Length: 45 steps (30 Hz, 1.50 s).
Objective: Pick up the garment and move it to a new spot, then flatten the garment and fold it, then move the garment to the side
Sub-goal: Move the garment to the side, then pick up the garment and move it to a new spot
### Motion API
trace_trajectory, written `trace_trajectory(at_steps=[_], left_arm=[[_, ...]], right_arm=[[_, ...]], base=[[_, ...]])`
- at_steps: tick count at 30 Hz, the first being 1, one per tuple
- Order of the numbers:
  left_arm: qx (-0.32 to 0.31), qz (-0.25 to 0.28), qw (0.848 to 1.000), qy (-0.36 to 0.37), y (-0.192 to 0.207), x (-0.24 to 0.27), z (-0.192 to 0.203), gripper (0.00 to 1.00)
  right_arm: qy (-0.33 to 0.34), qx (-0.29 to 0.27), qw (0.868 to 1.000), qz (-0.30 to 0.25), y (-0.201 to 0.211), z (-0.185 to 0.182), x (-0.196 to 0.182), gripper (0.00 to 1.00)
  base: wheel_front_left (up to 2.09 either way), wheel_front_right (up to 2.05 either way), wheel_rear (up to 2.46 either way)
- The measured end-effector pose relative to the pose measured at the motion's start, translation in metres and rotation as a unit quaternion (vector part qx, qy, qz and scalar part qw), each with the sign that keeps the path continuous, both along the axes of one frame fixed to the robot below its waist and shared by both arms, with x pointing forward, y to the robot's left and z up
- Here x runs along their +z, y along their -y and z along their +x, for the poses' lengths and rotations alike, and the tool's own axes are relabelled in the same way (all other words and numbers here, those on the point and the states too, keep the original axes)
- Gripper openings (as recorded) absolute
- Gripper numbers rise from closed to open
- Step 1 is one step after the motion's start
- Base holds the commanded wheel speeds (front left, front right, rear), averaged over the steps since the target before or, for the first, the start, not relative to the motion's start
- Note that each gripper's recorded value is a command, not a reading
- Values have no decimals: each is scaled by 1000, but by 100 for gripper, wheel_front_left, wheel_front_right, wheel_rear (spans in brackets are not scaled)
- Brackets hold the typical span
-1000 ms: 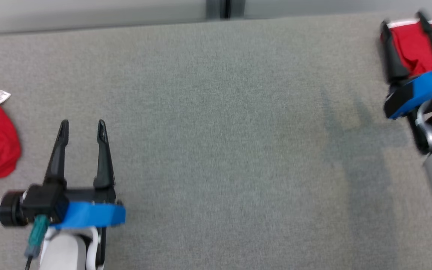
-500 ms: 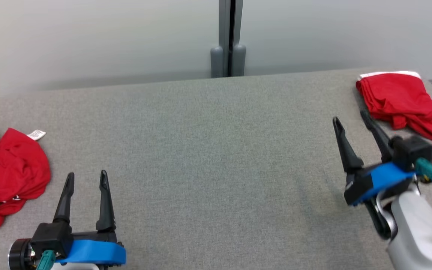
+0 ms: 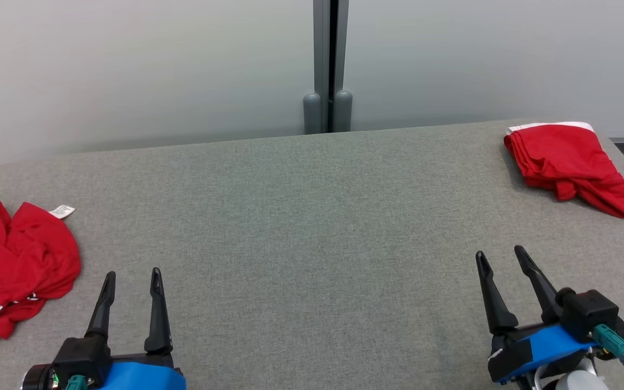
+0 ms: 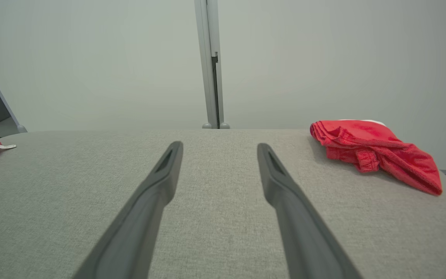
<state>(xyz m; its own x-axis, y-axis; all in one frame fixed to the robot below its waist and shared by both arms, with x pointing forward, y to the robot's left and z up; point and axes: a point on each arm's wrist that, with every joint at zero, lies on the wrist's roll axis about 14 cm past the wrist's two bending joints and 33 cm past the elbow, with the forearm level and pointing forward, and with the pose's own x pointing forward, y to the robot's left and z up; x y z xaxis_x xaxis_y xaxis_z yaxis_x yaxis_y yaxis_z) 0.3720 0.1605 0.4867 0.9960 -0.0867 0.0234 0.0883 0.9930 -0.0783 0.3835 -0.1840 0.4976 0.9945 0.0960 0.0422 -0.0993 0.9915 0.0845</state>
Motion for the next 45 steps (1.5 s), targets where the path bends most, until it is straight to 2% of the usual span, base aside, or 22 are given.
trace_trajectory(at_steps=[14, 26, 34, 45], left_arm=[[22, -1, 1000, 1, -14, 1, -7, 100], [30, -1, 1000, 0, -21, 0, -11, 100], [46, 2, 999, -2, -31, -1, -14, 100], [96, 8, 995, 4, -63, 3, -32, 100]], right_arm=[[3, -21, 1000, 8, 0, -24, -3, 100], [0, -18, 1000, 13, -5, -25, -3, 100], [-3, -5, 1000, 15, -14, -21, -5, 100], [-7, 47, 999, 22, -50, -10, -7, 100]], base=[[0, 0, 0], [0, 0, 0], [0, 0, 0], [0, 0, 0]])
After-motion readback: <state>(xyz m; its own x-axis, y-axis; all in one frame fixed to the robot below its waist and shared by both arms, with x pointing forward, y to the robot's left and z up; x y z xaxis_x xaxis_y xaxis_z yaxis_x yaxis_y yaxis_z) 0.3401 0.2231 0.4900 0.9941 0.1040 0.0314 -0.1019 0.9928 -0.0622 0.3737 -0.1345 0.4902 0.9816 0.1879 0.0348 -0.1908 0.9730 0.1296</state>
